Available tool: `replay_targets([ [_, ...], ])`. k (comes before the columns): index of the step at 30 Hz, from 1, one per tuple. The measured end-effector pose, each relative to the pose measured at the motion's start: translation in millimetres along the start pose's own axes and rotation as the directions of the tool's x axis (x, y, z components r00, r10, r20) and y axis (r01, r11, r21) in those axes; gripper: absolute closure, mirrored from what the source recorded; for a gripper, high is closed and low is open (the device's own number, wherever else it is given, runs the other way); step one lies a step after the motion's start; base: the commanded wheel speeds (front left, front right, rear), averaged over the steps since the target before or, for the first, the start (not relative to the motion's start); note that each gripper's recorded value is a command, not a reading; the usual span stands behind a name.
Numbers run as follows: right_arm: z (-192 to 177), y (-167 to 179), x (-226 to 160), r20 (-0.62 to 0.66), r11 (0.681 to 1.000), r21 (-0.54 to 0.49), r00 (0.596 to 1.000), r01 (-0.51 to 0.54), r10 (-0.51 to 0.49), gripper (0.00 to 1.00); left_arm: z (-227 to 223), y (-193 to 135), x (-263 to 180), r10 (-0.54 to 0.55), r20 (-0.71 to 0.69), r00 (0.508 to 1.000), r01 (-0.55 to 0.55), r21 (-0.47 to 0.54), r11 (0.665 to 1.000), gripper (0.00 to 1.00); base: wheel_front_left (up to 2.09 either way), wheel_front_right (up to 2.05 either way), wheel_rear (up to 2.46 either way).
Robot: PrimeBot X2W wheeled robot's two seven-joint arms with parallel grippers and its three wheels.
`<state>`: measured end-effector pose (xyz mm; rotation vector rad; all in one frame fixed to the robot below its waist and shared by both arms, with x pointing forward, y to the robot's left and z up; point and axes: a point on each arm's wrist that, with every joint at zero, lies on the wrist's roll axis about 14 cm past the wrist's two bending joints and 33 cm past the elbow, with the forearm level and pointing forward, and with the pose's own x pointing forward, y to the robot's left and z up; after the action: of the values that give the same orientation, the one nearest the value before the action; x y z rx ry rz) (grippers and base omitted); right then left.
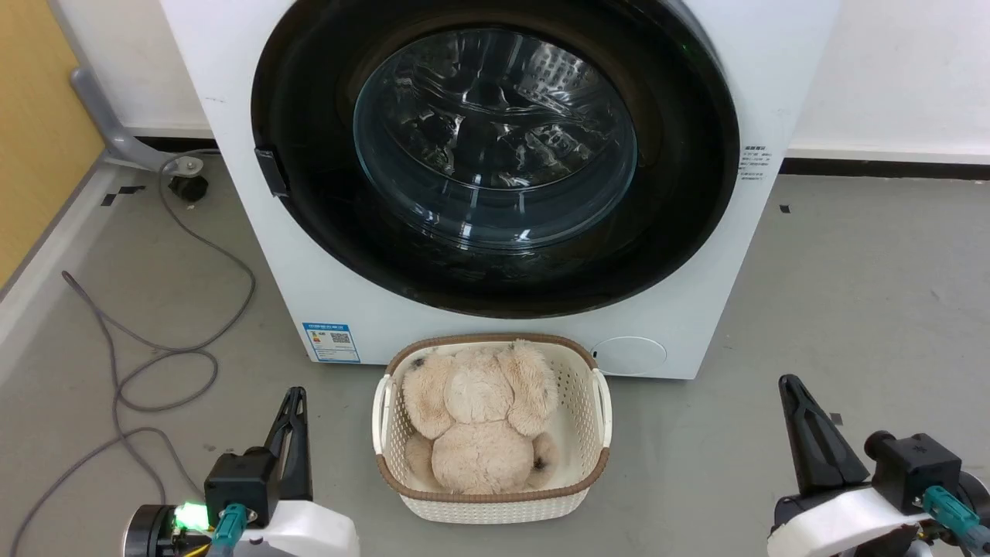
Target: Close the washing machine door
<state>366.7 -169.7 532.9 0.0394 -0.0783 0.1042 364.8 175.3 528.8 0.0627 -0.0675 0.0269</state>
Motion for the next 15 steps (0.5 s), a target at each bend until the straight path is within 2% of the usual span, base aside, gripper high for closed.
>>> replay_targets([
  [15,-3.8,2.4,0.6,-0.031,1.0,-0.025,0.999,-0.009,0.008,1.0,-2.0,0.2,1.5,-0.009,-0.024,1.0,0.009,-0.008,1.0,1.0,0.0,0.0,0.0],
])
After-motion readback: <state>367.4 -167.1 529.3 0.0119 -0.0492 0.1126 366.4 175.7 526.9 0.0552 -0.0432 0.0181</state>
